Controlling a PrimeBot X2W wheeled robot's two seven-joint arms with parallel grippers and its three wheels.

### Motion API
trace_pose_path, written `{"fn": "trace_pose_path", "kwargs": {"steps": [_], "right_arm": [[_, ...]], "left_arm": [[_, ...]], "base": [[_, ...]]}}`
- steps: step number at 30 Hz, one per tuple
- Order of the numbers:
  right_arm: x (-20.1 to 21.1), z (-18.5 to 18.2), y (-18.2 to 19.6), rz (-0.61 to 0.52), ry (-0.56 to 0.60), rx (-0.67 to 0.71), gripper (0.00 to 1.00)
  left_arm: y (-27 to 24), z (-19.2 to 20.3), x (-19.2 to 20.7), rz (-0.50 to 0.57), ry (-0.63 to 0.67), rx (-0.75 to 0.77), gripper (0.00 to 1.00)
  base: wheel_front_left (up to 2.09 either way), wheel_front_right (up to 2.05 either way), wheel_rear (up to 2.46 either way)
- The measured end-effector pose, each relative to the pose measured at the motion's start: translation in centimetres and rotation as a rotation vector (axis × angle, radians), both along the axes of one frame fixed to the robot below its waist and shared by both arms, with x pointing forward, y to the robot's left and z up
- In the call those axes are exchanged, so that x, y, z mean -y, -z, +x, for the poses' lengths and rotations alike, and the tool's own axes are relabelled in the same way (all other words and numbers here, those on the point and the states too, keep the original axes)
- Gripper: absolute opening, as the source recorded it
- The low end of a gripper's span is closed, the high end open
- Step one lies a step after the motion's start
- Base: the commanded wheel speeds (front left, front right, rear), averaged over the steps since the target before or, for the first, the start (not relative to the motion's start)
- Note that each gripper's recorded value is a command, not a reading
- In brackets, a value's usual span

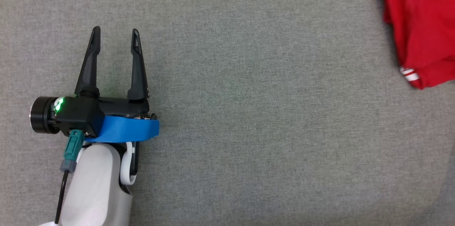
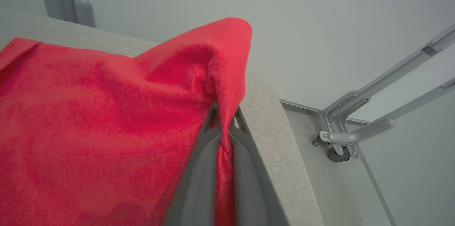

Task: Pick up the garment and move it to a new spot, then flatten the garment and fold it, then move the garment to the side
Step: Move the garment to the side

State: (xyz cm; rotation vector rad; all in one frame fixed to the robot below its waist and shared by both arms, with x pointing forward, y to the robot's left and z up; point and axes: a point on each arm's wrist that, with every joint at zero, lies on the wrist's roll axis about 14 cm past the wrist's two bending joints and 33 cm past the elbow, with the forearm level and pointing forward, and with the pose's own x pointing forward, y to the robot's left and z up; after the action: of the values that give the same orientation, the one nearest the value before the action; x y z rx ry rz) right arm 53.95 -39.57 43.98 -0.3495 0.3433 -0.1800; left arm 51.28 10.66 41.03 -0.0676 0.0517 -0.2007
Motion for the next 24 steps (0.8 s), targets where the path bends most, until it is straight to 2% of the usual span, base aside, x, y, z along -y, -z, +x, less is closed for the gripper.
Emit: {"fn": "trace_pose_path", "kwargs": {"steps": [10, 11, 12, 13, 19, 24], "right_arm": [[4.9, -0.5, -0.1, -0.055, 0.114, -0.062, 0.00], [5.0, -0.5, 0.0, -0.053, 0.116, -0.066, 0.06], [5.1, -0.4, -0.1, -0.052, 0.119, -0.063, 0.28], [5.1, -0.3, -0.2, -0.052, 0.121, -0.057, 1.00], [5.3, -0.1, -1.1, -0.046, 0.131, -0.012, 1.00], [3.0, 0.7, -3.0, -0.039, 0.066, 0.078, 1.00]], "left_arm": [[0.5, 0.1, -0.3, 0.004, -0.009, -0.009, 1.00], [0.6, 0.1, -0.3, 0.004, -0.009, -0.009, 1.00], [0.6, 0.1, -0.3, 0.003, -0.009, -0.009, 1.00], [0.6, 0.1, -0.3, 0.004, -0.009, -0.009, 1.00], [-0.1, 0.0, -0.5, 0.007, -0.016, 0.000, 1.00], [-1.6, -0.7, -1.4, 0.005, -0.044, 0.020, 1.00]], "base": [[0.00, 0.00, 0.00], [0.00, 0.00, 0.00], [0.00, 0.00, 0.00], [0.00, 0.00, 0.00], [0.00, 0.00, 0.00], [0.00, 0.00, 0.00]]}}
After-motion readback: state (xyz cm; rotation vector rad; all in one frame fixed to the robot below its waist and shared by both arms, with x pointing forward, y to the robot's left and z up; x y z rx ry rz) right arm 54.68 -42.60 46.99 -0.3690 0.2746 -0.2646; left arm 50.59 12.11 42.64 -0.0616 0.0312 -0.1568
